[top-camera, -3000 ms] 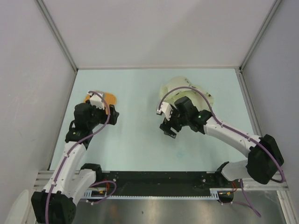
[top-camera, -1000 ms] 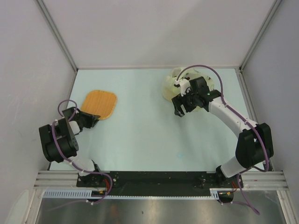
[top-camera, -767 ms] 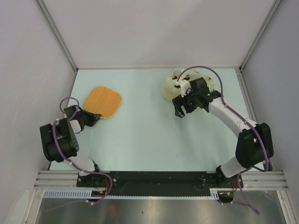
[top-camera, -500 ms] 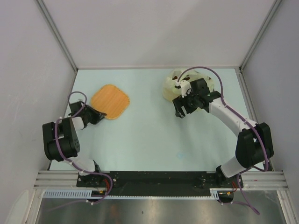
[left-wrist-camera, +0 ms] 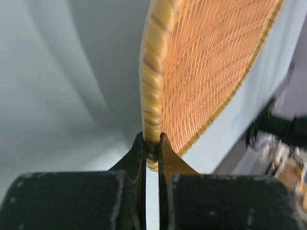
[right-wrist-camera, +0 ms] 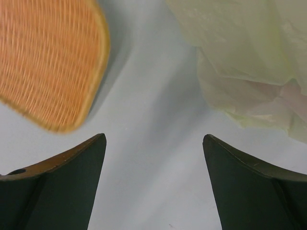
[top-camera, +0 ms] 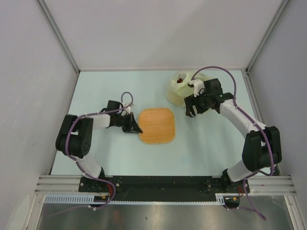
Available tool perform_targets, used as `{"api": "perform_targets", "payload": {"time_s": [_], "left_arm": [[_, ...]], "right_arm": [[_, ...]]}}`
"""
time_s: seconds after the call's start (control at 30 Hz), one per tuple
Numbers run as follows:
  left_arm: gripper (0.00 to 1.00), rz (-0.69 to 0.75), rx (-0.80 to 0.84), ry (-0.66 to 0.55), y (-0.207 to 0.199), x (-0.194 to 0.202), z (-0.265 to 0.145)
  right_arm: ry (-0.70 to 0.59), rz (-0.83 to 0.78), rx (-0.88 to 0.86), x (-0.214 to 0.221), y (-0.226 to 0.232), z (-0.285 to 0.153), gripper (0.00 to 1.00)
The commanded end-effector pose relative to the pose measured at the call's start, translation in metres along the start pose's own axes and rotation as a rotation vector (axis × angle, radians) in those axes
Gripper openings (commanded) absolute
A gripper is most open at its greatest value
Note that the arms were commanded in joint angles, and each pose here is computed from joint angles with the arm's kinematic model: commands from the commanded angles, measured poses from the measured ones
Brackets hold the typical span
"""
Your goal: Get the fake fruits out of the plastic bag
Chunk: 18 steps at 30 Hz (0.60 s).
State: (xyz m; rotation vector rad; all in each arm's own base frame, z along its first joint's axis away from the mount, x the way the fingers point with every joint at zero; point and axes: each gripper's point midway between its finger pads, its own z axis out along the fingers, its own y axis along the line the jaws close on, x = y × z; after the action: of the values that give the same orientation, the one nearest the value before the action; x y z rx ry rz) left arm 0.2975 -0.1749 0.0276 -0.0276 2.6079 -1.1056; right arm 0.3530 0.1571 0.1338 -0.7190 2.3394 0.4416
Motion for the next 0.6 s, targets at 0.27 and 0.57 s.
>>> {"api": "perform_targets", "payload": {"time_s": [0.27, 0.57], "left_arm": [[0.0, 0.215, 0.204, 0.578, -0.039, 0.136, -0.001], [0.0, 0.32, 0.144, 0.614, -0.058, 0.148, 0.009]], "right_arm": [[-0.068, 0.066, -0.061, -0.004, 0.01, -0.005, 0.87], [-0.058, 0.084, -0.088, 0.006, 0.014, 0.006, 0.87]]}}
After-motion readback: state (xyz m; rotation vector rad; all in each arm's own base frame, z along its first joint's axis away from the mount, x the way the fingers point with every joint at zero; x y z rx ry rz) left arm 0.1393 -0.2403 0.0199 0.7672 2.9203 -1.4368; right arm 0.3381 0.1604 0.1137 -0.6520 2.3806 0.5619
